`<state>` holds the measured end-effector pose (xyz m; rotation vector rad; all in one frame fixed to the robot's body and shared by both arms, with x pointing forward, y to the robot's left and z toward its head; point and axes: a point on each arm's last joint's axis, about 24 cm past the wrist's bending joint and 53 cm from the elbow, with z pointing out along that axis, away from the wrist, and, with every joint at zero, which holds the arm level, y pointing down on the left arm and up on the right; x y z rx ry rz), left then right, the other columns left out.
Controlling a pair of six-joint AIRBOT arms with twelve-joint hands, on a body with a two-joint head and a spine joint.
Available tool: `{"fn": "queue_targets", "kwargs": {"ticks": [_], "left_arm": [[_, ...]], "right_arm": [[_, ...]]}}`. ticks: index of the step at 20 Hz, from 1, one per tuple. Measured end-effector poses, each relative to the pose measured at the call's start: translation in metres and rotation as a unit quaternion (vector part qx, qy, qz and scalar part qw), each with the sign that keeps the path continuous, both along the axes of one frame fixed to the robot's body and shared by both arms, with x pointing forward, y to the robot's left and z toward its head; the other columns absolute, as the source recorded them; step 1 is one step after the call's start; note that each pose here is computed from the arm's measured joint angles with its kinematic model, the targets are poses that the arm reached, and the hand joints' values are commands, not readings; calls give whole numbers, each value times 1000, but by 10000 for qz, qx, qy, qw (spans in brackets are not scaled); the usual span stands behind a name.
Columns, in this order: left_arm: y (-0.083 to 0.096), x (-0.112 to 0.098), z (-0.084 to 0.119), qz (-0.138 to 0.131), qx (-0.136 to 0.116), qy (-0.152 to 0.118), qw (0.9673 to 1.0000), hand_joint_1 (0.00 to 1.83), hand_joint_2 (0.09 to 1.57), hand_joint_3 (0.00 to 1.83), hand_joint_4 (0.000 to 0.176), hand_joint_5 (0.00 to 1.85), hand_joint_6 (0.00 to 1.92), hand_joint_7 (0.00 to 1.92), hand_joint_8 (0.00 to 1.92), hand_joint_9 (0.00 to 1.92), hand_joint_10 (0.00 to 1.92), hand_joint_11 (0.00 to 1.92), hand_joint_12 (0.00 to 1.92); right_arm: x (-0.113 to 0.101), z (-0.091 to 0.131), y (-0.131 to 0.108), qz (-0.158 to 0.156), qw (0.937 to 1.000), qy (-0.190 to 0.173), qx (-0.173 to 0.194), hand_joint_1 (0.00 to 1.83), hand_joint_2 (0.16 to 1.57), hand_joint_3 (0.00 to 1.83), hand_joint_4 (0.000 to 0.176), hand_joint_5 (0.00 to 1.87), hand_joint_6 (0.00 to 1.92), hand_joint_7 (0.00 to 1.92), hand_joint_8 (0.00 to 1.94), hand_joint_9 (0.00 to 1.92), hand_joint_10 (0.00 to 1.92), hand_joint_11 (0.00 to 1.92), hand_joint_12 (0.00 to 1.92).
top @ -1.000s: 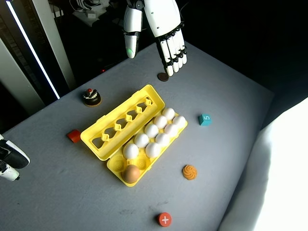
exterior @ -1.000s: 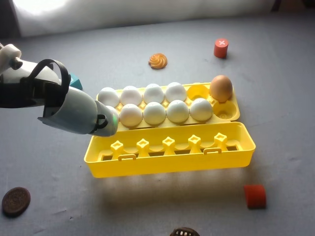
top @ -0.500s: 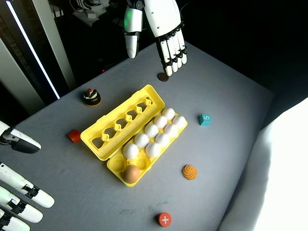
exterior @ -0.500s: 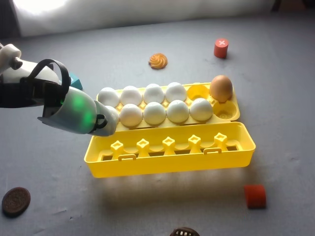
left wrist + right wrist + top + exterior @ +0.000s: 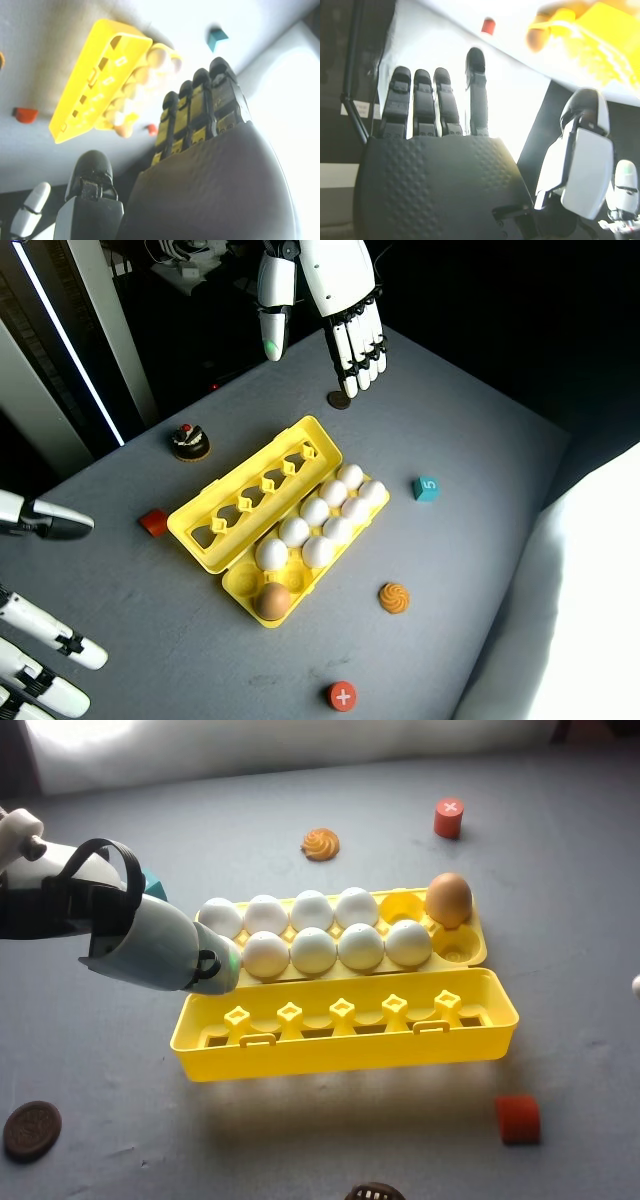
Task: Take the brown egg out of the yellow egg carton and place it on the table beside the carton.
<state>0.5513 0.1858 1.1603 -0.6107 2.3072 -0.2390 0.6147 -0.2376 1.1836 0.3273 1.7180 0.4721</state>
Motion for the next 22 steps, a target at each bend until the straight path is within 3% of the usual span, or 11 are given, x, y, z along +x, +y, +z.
{"fn": "queue_targets", "kwargs": {"ticks": [3, 7, 8, 10, 11, 14, 15, 17, 18, 21, 22], "left_arm": [[0, 0, 0, 5, 5, 3, 10000, 0, 1233, 4, 0, 85, 5, 68, 7, 48, 9, 36, 39], [1, 0, 0, 14, 16, 4, 10000, 0, 1240, 5, 0, 85, 3, 57, 0, 32, 1, 10, 33], [2, 0, 0, 23, 26, 11, 10000, 0, 1239, 4, 0, 90, 4, 59, 2, 30, 0, 11, 34], [2, -1, 0, 28, 31, 15, 10000, 0, 1241, 3, 0, 73, 1, 45, 1, 11, 0, 3, 7], [2, 0, 0, 24, 27, 12, 10000, 0, 1239, 2, 0, 87, 7, 60, 8, 26, 7, 15, 8], [2, 0, 0, 29, 33, 14, 10000, 0, 1239, 1, 0, 92, 7, 69, 9, 32, 8, 14, 7], [2, 0, 0, 26, 29, 13, 10000, 0, 1237, 0, 0, 113, 13, 90, 15, 54, 15, 40, 19], [2, 0, 0, 26, 29, 13, 10000, 0, 1239, 1, 0, 110, 10, 82, 9, 44, 8, 26, 14], [2, 0, 0, 27, 30, 14, 10000, 0, 1239, 1, 0, 114, 10, 86, 10, 47, 8, 31, 17], [2, -1, 0, 28, 31, 15, 10000, 0, 1234, 0, 0, 101, 4, 75, 6, 44, 8, 26, 17], [2, 0, 0, 27, 30, 14, 10000, 0, 1236, 0, 0, 104, 5, 79, 7, 49, 10, 32, 20]], "right_arm": [[9, -4, 8, 99, 9999, -63, 35, 547, 802, 1, 5, 885, 43, 0, 0, 0, 0, 0, 0], [22, -3, 30, 398, 9987, -316, 74, 523, 813, 5, 91, 898, 34, 0, 0, 0, 0, 0, 0], [28, -4, 35, 471, 9981, -348, 209, 550, 804, 0, 104, 909, 36, 0, 0, 0, 0, 0, 0], [38, -2, 42, 517, 9971, -440, 335, 561, 803, 0, 99, 910, 33, 0, 0, 0, 0, 0, 0], [45, -1, 46, 529, 9965, -499, 417, 557, 796, 0, 111, 914, 33, 0, 0, 0, 0, 0, 0], [60, 7, 57, 666, 9937, -724, 532, 578, 836, 15, 81, 847, 2, 0, 0, 0, 0, 0, 0], [64, 12, 63, 720, 9924, -812, 579, 599, 831, 11, 97, 852, 5, 0, 0, 0, 0, 0, 0], [74, 18, 74, 837, 9898, -900, 720, 691, 795, 0, 96, 887, 18, 0, 0, 0, 0, 0, 0], [76, 18, 80, 947, 9888, -918, 705, 627, 826, 8, 116, 835, 4, 0, 0, 0, 0, 0, 0], [83, 8, 97, 1183, 9870, -826, 711, 695, 816, 1, 83, 874, 15, 99, 13, 0, 0, 0, 0], [86, 4, 102, 1270, 9865, -786, 675, 703, 816, 1, 92, 896, 22, 141, 22, 0, 0, 0, 0]]}}
